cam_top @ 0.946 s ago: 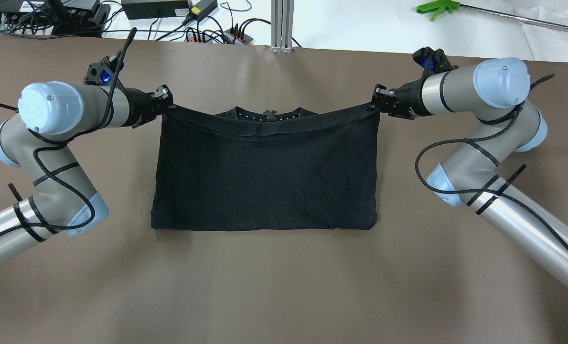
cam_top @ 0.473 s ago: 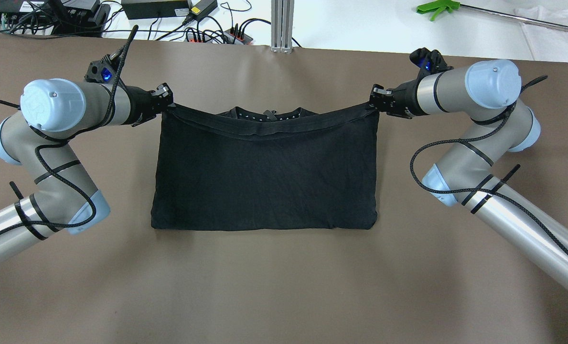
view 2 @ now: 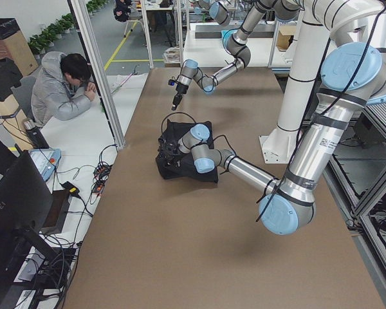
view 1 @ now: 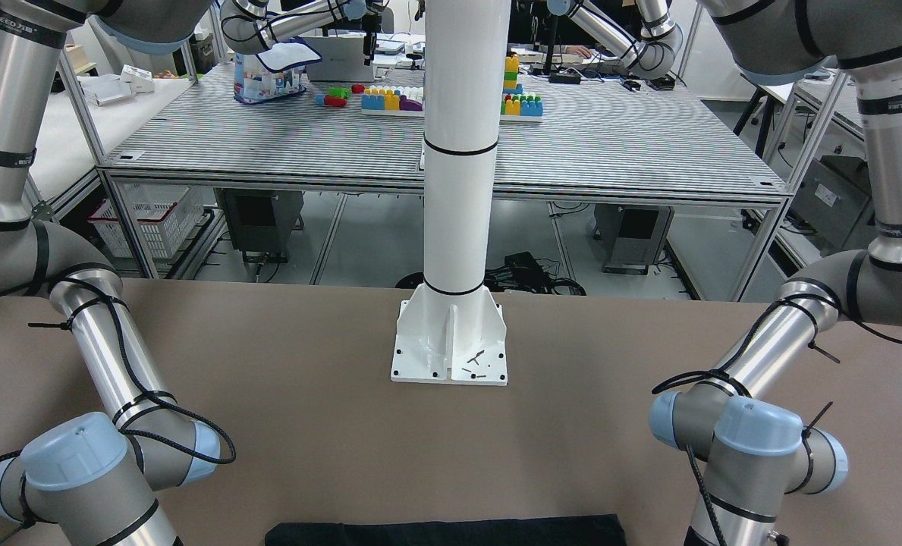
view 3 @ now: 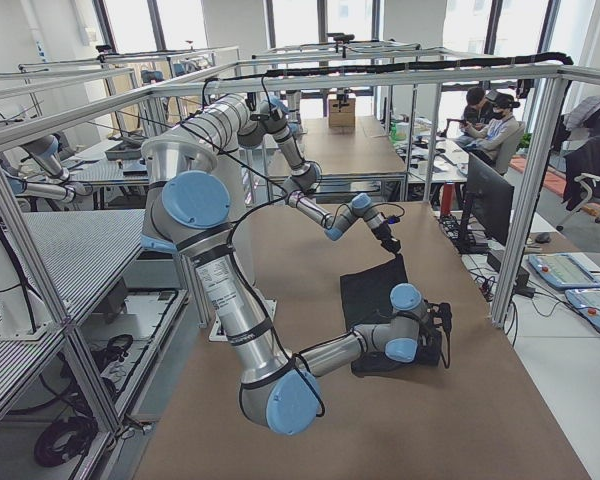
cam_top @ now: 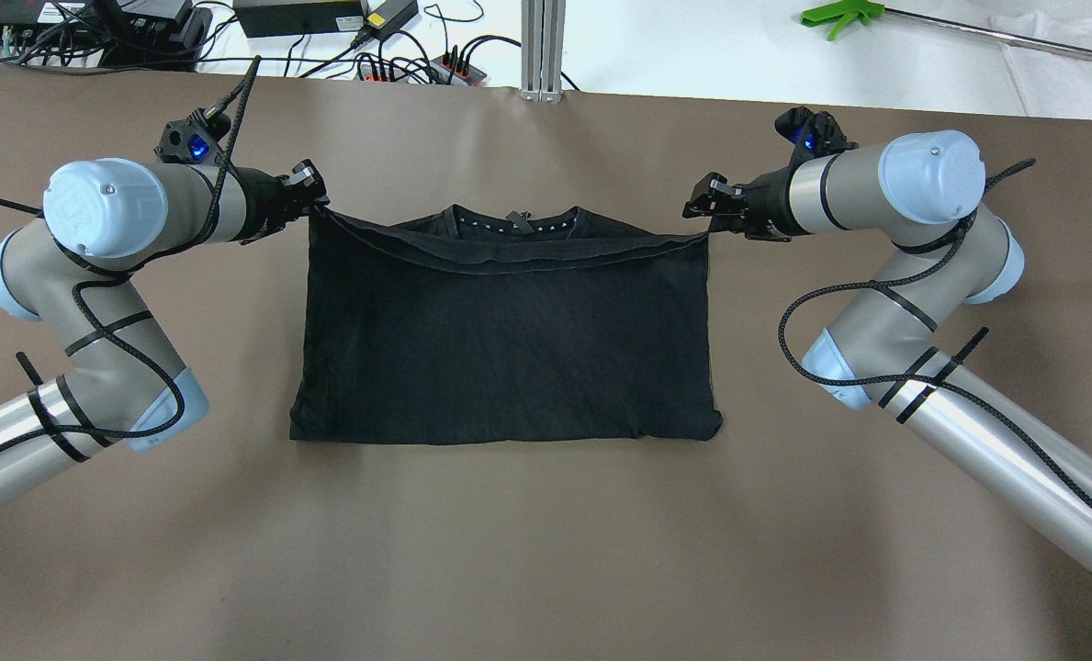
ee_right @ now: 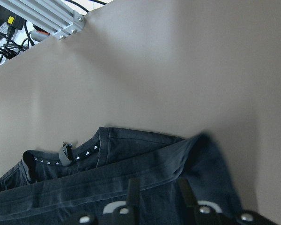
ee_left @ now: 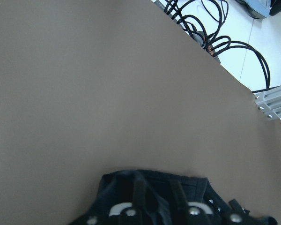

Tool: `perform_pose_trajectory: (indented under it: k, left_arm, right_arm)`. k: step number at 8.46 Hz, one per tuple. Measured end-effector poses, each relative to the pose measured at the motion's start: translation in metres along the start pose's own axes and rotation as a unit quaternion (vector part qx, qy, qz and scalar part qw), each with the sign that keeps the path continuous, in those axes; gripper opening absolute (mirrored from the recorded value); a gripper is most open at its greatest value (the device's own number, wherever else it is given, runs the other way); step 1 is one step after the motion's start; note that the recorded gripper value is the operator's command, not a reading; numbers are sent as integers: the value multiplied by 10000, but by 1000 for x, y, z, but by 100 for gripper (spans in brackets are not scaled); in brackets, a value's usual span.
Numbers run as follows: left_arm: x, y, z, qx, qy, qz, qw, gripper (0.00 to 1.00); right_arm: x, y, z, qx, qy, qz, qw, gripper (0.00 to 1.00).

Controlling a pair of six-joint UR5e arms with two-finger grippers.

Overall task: Fold clothes
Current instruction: 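Lay the hem down near the collar and open both grippers, then raise the left gripper away while the right gripper moves to the folded edge nearest it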

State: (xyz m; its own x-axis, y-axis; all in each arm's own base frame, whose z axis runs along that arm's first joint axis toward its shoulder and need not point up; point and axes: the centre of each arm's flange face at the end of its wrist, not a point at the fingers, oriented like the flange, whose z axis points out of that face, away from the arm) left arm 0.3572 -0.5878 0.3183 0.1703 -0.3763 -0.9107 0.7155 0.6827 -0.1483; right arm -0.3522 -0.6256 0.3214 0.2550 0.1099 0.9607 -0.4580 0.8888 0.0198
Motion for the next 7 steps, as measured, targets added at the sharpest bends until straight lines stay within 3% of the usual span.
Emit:
perform_pose_trajectory:
  k: [5, 7]
  left_arm:
    - [-2, -19, 0, 242, -83, -43, 9997, 100]
    - [3, -21, -3, 261, -121, -58, 9996, 100]
  right_arm:
    - [12, 9, -1, -116, 48, 73, 9999, 93]
    - [31, 46, -9, -377, 43, 42, 9993, 91]
